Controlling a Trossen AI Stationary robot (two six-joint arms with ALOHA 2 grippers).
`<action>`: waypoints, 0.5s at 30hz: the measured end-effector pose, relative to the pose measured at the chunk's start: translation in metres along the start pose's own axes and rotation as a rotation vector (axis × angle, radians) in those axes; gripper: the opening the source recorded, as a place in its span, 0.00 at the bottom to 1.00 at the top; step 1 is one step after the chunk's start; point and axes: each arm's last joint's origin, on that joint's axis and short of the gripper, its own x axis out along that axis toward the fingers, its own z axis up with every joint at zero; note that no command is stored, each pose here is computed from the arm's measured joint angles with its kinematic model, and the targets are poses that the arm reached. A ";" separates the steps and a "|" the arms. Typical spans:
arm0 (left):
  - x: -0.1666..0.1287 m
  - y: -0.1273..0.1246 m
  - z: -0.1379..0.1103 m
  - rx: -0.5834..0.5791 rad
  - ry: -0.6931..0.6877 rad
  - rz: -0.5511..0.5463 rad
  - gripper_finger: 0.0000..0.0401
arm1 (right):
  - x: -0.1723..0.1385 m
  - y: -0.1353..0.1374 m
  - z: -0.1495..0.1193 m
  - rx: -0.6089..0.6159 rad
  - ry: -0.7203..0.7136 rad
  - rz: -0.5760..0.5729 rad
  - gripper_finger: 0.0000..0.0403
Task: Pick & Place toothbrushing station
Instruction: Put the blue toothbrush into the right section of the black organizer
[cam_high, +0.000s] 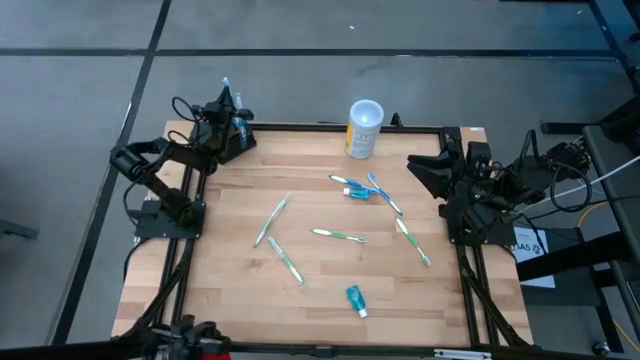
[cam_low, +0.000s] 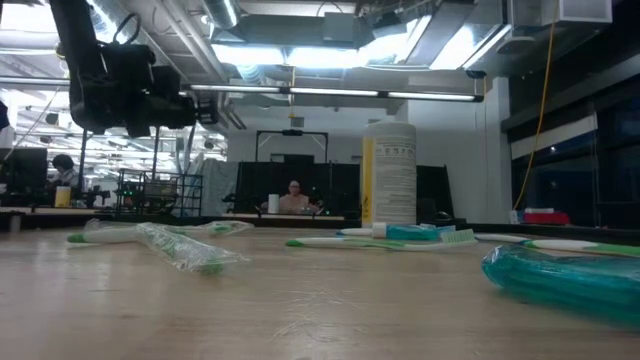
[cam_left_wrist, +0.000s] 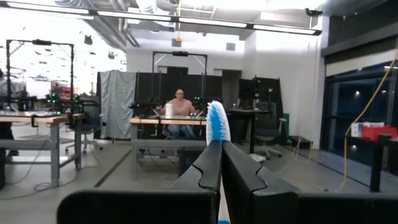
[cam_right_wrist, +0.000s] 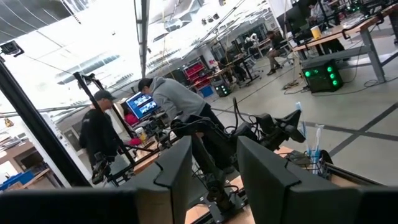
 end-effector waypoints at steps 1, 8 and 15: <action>0.000 0.000 0.000 0.004 0.000 0.000 0.01 | 0.000 0.000 0.000 0.000 0.000 0.000 0.32; -0.002 -0.001 -0.016 0.012 0.058 -0.003 0.01 | -0.002 -0.001 0.002 0.001 -0.003 0.001 0.32; -0.008 -0.010 -0.034 0.016 0.132 0.009 0.01 | -0.002 -0.001 0.002 0.004 -0.003 0.001 0.32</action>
